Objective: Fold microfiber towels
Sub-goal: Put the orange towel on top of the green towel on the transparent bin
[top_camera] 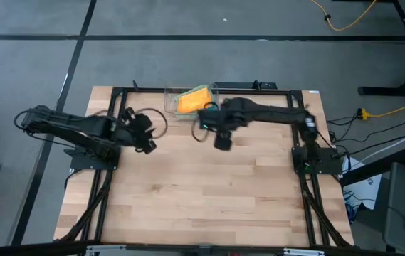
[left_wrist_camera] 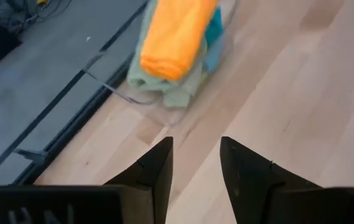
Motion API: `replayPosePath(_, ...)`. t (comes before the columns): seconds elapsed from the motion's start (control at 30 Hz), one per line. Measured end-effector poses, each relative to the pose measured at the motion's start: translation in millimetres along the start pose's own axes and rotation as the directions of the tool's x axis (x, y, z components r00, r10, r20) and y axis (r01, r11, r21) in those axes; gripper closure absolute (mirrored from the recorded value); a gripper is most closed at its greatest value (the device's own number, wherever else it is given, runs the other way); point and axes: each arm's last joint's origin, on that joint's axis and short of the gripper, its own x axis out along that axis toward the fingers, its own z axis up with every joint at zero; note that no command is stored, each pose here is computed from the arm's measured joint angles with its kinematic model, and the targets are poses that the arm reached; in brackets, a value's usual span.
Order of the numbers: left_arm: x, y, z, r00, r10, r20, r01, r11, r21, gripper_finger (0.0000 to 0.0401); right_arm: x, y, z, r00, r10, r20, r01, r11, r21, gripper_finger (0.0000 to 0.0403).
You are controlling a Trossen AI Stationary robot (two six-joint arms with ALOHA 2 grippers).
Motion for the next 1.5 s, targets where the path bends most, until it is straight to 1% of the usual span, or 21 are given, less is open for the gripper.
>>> replayPosePath(0.1, -13.7, 14.3, -0.5, 0.998, -0.031, 0.057, 0.034, 0.999, -0.043, 0.0277, -17.1, 5.0, -27.1, 0.994, -0.06, 0.087, 0.06, 0.998, -0.002, 0.021)
replayPosePath(0.17, -23.7, 23.9, 0.9, 0.991, -0.049, 0.127, 0.058, 0.996, -0.065, 0.0277, -24.7, 0.3, -44.5, 0.975, -0.107, 0.192, 0.1, 0.994, 0.047, 0.021)
replayPosePath(0.2, -28.7, 28.7, 3.3, 0.982, -0.048, 0.181, 0.064, 0.994, -0.085, 0.0277, -26.9, -2.7, -52.9, 0.962, -0.115, 0.247, 0.099, 0.992, 0.075, 0.021)
replayPosePath(0.27, -33.9, 32.8, 11.8, 0.95, -0.039, 0.309, 0.089, 0.985, -0.146, 0.0277, -26.2, -10.1, -68.2, 0.94, -0.107, 0.325, 0.074, 0.991, 0.113, 0.021)
replayPosePath(0.33, -32.6, 32.2, 24.2, 0.904, -0.026, 0.427, 0.116, 0.975, -0.187, 0.0277, -23.8, -17.6, -88.8, 0.936, -0.067, 0.346, 0.011, 0.987, 0.16, 0.021)
replayPosePath(0.4, -26.4, 30.4, 36.2, 0.862, -0.051, 0.504, 0.155, 0.974, -0.166, 0.0277, -26.9, -25.1, -111.1, 0.924, -0.034, 0.381, -0.067, 0.966, 0.25, 0.021)
replayPosePath(0.47, -10.9, 25.5, 49.9, 0.833, -0.12, 0.54, 0.203, 0.974, -0.096, 0.0277, -30.6, -29.8, -134.4, 0.913, -0.029, 0.407, -0.117, 0.936, 0.331, 0.021)
replayPosePath(0.53, 13.2, 24.5, 62.2, 0.835, -0.143, 0.531, 0.209, 0.976, -0.067, 0.0277, -33.1, -31.8, -155.1, 0.9, -0.027, 0.436, -0.158, 0.91, 0.384, 0.021)
replayPosePath(0.6, 47.4, 24.8, 73.1, 0.857, -0.122, 0.5, 0.198, 0.975, -0.101, 0.0277, -37.1, -33.1, -173.1, 0.875, -0.022, 0.483, -0.206, 0.888, 0.412, 0.021)
replayPosePath(0.67, 87.8, 29.9, 80.3, 0.892, -0.099, 0.442, 0.177, 0.974, -0.14, 0.0277, -41.4, -35.6, -187.2, 0.836, -0.022, 0.549, -0.252, 0.872, 0.42, 0.021)
replayPosePath(0.7, 105.8, 35.6, 84.5, 0.9, -0.099, 0.424, 0.183, 0.969, -0.163, 0.0277, -42.3, -36.1, -192.8, 0.814, -0.022, 0.58, -0.274, 0.866, 0.418, 0.021)
replayPosePath(0.77, 139.3, 47.0, 93.4, 0.903, -0.144, 0.405, 0.239, 0.951, -0.195, 0.0277, -42.0, -36.0, -201.2, 0.777, -0.023, 0.629, -0.307, 0.858, 0.411, 0.021)
replayPosePath(0.83, 172.3, 55.3, 99.8, 0.895, -0.195, 0.401, 0.294, 0.934, -0.201, 0.0277, -41.7, -36.6, -207.9, 0.741, -0.027, 0.671, -0.329, 0.856, 0.398, 0.021)
replayPosePath(0.9, 199.2, 58.2, 108.1, 0.885, -0.212, 0.414, 0.313, 0.93, -0.194, 0.0277, -40.3, -37.0, -213.1, 0.723, -0.03, 0.69, -0.335, 0.858, 0.389, 0.021)
replayPosePath(1.0, 231.9, 55.1, 125.4, 0.872, -0.222, 0.437, 0.319, 0.934, -0.162, 0.0277, -35.0, -35.8, -217.3, 0.73, -0.028, 0.683, -0.328, 0.862, 0.386, 0.021)
replayPosePath(1.1, 264.3, 38.5, 128.4, 0.888, -0.289, 0.358, 0.348, 0.931, -0.111, 0.0277, -29.8, -33.7, -219.3, 0.738, -0.008, 0.675, -0.338, 0.862, 0.379, 0.021)
replayPosePath(1.17, 283.0, 28.9, 123.8, 0.916, -0.3, 0.267, 0.336, 0.937, -0.098, 0.0277, -25.6, -31.1, -219.4, 0.747, 0.029, 0.664, -0.352, 0.865, 0.358, 0.021)
replayPosePath(1.2, 291.7, 25.8, 121.5, 0.931, -0.284, 0.229, 0.314, 0.944, -0.102, 0.0277, -23.8, -29.9, -219.4, 0.749, 0.048, 0.661, -0.361, 0.866, 0.347, 0.021)
replayPosePath(1.3, 316.2, 27.2, 107.9, 0.962, -0.242, 0.126, 0.259, 0.956, -0.135, 0.0277, -19.6, -27.1, -219.7, 0.751, 0.092, 0.654, -0.386, 0.865, 0.322, 0.021)
replayPosePath(1.37, 325.9, 30.2, 102.4, 0.964, -0.245, 0.105, 0.259, 0.953, -0.154, 0.0277, -16.6, -25.8, -220.1, 0.758, 0.099, 0.644, -0.384, 0.866, 0.319, 0.021)
replayPosePath(1.5, 331.6, 36.5, 96.6, 0.961, -0.268, 0.071, 0.277, 0.938, -0.207, 0.0277, -13.7, -24.7, -221.1, 0.768, 0.109, 0.631, -0.382, 0.869, 0.314, 0.021)
